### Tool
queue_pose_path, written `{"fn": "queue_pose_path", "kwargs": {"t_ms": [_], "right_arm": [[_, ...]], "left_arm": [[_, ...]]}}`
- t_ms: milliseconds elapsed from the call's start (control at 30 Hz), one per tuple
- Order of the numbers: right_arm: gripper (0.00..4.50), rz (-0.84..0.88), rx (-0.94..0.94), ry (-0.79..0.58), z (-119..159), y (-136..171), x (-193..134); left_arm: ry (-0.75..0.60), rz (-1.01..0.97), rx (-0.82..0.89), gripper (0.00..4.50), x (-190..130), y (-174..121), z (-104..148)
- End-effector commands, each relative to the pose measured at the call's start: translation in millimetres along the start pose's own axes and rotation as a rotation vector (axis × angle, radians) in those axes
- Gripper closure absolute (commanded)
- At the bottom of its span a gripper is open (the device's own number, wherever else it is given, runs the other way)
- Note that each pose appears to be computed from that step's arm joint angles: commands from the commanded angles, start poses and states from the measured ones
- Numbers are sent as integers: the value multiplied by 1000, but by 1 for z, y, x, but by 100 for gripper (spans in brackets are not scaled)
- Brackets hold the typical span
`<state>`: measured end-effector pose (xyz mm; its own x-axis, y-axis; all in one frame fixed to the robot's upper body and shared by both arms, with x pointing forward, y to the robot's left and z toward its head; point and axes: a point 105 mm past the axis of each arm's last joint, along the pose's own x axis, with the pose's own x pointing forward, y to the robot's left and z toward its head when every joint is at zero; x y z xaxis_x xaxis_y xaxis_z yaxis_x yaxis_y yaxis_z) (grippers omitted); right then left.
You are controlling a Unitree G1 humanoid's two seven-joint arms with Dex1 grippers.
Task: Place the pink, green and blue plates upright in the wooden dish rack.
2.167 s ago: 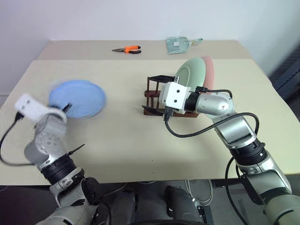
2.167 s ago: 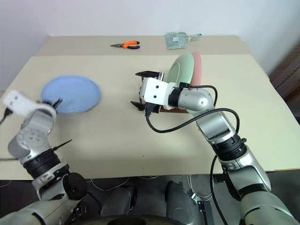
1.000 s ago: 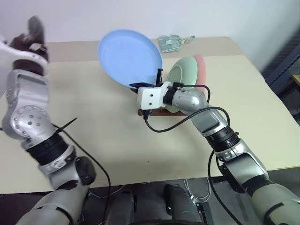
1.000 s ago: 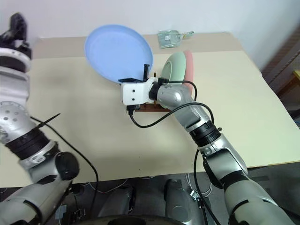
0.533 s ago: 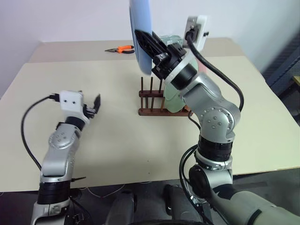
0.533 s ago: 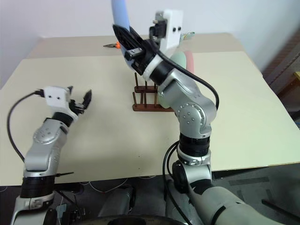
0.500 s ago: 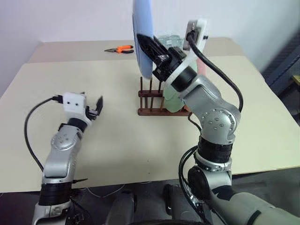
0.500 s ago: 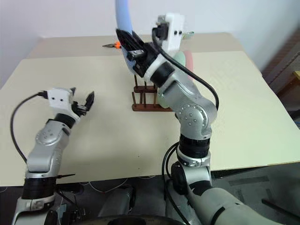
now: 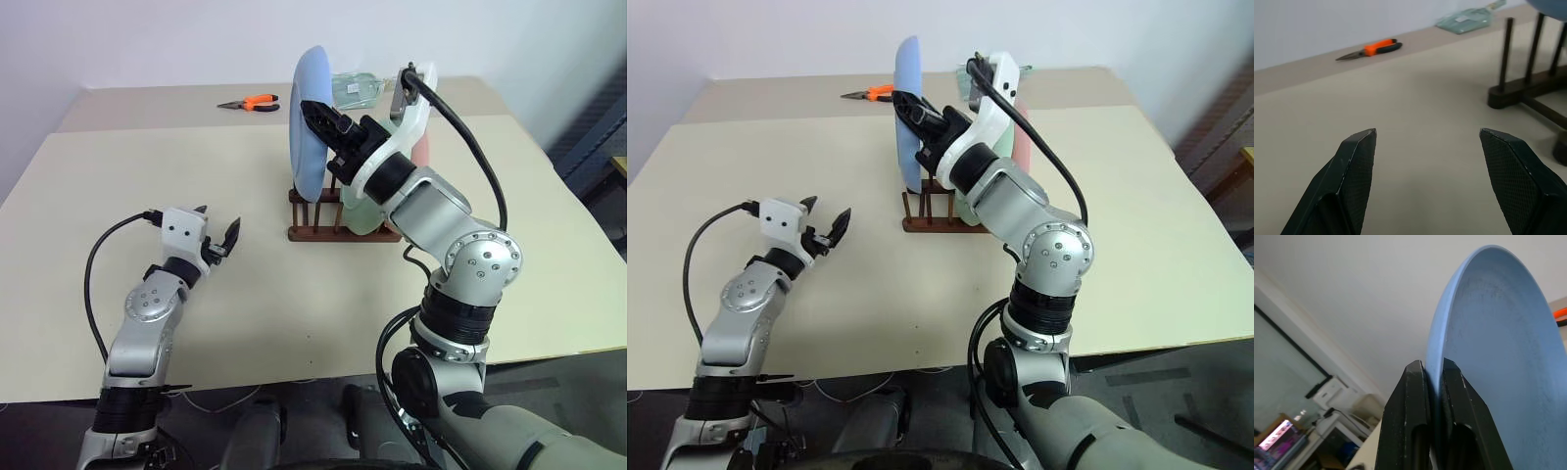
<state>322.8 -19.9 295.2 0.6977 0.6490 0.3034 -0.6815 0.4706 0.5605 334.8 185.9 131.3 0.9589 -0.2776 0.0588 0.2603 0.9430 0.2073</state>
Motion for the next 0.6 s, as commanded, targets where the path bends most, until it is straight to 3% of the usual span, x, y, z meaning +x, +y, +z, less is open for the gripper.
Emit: {"fn": "queue_pose_path", "kwargs": {"t_ms": [33, 333, 600], "right_arm": [[450, 69, 27, -34, 6, 20, 2], [450, -19, 61, 24, -6, 1, 9], [450, -72, 81, 26, -6, -8, 13]], "left_arm": [[-27, -46, 17, 107, -3, -6, 6], [28, -182, 9, 107, -15, -21, -4], [23, -215, -1, 107, -15, -34, 3]]}}
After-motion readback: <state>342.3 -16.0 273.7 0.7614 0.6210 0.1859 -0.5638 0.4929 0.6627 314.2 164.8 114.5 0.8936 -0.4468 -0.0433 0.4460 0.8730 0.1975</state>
